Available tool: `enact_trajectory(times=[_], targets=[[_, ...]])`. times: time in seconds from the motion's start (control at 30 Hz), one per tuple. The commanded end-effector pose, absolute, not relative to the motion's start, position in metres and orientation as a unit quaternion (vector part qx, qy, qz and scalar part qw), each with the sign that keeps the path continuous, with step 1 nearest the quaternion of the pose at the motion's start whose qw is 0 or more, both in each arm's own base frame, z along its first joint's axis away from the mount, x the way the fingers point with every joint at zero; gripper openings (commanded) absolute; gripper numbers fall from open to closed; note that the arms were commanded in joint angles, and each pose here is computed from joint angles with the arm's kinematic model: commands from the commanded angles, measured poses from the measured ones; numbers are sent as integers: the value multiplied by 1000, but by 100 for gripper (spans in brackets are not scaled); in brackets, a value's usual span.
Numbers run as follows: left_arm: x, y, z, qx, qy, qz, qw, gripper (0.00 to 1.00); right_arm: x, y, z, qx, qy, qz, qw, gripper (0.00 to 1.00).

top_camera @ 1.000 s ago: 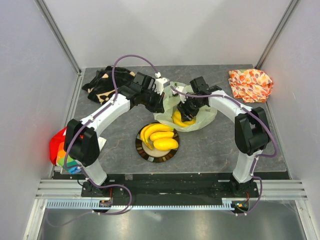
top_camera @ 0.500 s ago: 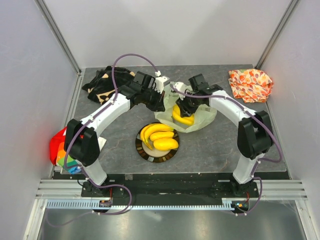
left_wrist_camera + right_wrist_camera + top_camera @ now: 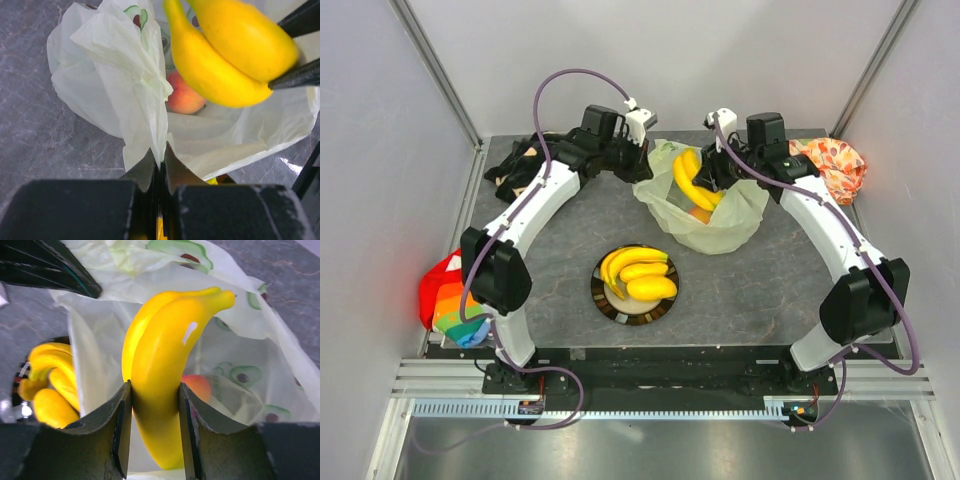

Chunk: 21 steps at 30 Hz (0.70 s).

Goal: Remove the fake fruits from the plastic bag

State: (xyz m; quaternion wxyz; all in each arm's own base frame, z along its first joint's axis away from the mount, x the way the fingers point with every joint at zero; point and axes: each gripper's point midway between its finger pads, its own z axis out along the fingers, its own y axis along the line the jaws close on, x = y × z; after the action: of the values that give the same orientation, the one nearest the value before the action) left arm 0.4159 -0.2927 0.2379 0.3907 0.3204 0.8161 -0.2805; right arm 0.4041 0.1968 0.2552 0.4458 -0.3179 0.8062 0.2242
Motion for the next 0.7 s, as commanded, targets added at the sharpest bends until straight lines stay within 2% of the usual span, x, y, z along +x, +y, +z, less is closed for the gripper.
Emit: enact_trajectory(times=[0.0,0.13,0.23,0.27,0.3,0.4,0.47,0.53,0.6,0.63,0.67], targets=[[430,-298,267,341,788,-271,434,2,394,218,334,-308,739,310,512,24],[426,-296,276,341,784,-273,441,2,401,213,359,-300,724,291,549,22],[419,-291,291,338,778,-275,453,50,403,205,383,-298,709,264,582,22],[418,-289,299,336,775,-275,459,80,407,199,389,-290,710,246,593,22],[415,-282,314,333,769,-274,472,99,407,196,407,-289,699,237,609,22],[401,-262,356,326,749,-269,510,99,393,201,431,-317,678,224,624,22],[390,-245,368,314,748,-255,526,99,370,225,422,-353,685,226,596,21],[364,-220,399,313,727,-241,563,99,345,244,416,-387,688,233,569,16],[348,-200,392,308,732,-231,563,99,326,254,404,-410,691,239,545,3],[324,-187,409,307,717,-233,581,99,308,267,391,-434,692,248,521,0],[317,-177,395,298,729,-233,570,99,296,272,384,-451,690,251,508,0]])
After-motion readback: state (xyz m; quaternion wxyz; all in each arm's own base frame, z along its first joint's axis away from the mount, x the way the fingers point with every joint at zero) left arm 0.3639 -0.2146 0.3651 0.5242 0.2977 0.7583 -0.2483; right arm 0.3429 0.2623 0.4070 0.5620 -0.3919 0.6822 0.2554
